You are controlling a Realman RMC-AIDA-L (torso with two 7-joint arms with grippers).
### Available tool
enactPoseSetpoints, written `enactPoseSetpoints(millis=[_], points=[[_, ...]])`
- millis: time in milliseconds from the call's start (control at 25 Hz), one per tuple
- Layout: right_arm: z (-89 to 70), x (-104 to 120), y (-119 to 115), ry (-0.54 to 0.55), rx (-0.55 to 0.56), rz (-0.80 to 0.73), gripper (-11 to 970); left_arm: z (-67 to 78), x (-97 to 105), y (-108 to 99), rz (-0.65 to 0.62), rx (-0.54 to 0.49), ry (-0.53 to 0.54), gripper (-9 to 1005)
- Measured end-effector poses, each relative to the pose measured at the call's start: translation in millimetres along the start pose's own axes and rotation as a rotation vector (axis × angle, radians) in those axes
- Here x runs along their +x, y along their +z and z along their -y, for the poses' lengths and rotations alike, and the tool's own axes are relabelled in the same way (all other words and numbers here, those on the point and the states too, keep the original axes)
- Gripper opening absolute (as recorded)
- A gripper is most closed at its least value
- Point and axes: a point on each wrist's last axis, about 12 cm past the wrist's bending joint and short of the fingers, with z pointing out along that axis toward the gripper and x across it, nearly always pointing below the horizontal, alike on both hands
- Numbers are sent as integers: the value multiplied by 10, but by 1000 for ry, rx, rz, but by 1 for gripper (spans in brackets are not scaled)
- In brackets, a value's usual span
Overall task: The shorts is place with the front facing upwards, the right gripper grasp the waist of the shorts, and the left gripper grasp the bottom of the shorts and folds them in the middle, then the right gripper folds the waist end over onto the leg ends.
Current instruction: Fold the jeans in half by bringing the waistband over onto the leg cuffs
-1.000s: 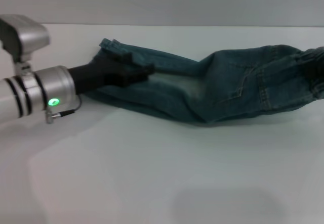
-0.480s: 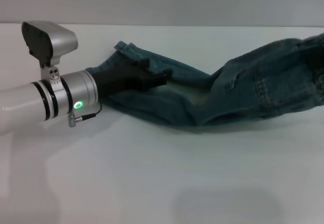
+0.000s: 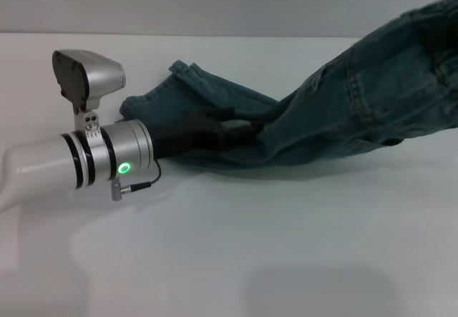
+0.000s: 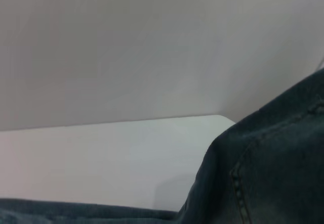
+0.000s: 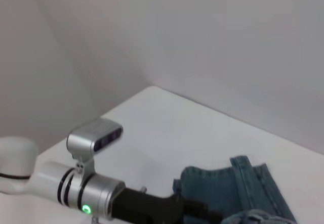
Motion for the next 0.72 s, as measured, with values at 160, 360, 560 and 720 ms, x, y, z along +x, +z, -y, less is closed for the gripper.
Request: enactPoseSetpoints(millis=[160, 360, 560, 720], points=[[27, -78, 75, 1, -24, 10, 48, 42, 62, -14, -5, 26, -13, 809], [67, -166, 192, 6, -50, 22, 47, 91, 145, -34, -14, 54, -18, 809], [80, -235, 354, 4, -84, 5, 49, 137, 230, -51, -18, 72, -38, 809], [92, -281, 493, -1, -88, -12, 49, 168, 255, -49, -17, 87, -53, 809]])
